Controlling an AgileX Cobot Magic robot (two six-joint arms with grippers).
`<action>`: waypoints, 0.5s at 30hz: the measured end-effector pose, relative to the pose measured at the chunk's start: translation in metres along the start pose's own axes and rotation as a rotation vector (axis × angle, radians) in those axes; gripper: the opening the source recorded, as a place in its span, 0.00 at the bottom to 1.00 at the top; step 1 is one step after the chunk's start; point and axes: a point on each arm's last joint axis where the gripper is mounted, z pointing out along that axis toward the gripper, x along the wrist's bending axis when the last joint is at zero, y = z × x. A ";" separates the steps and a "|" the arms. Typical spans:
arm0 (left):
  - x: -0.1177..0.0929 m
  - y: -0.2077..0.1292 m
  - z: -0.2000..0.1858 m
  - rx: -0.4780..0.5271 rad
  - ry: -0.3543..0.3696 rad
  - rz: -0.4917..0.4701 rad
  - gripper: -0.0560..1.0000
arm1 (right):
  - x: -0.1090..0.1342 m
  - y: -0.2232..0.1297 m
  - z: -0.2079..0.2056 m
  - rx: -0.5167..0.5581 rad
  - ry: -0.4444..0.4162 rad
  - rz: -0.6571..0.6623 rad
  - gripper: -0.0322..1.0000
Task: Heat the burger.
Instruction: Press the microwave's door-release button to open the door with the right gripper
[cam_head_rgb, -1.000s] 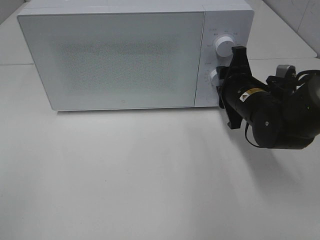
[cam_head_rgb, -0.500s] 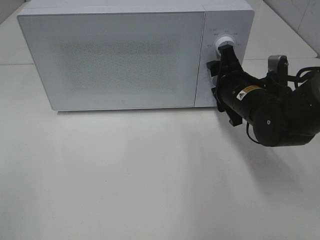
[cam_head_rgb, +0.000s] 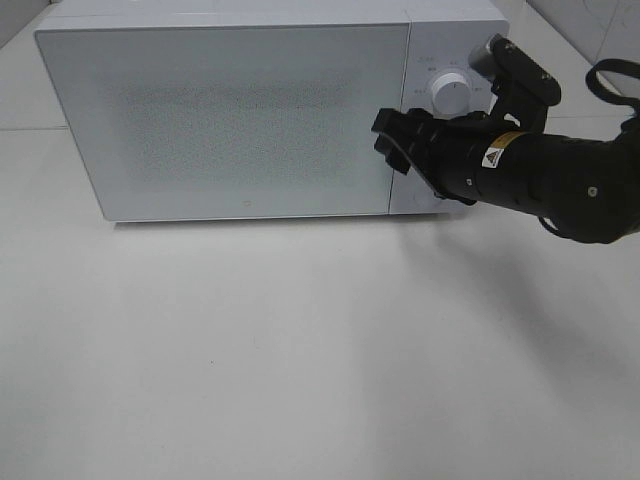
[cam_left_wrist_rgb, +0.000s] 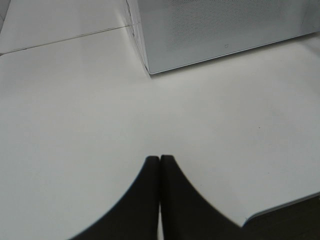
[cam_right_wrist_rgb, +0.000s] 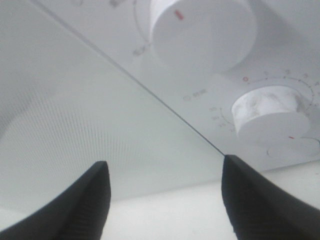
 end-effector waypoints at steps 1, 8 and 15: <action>0.000 0.000 0.000 0.000 0.000 0.000 0.05 | 0.001 0.000 -0.005 0.048 -0.014 -0.127 0.62; 0.000 0.000 0.000 0.000 0.000 0.000 0.05 | 0.001 -0.002 -0.022 0.204 -0.056 -0.419 0.62; 0.000 0.000 0.000 0.000 0.000 0.000 0.05 | -0.001 -0.002 -0.037 0.418 -0.134 -0.538 0.62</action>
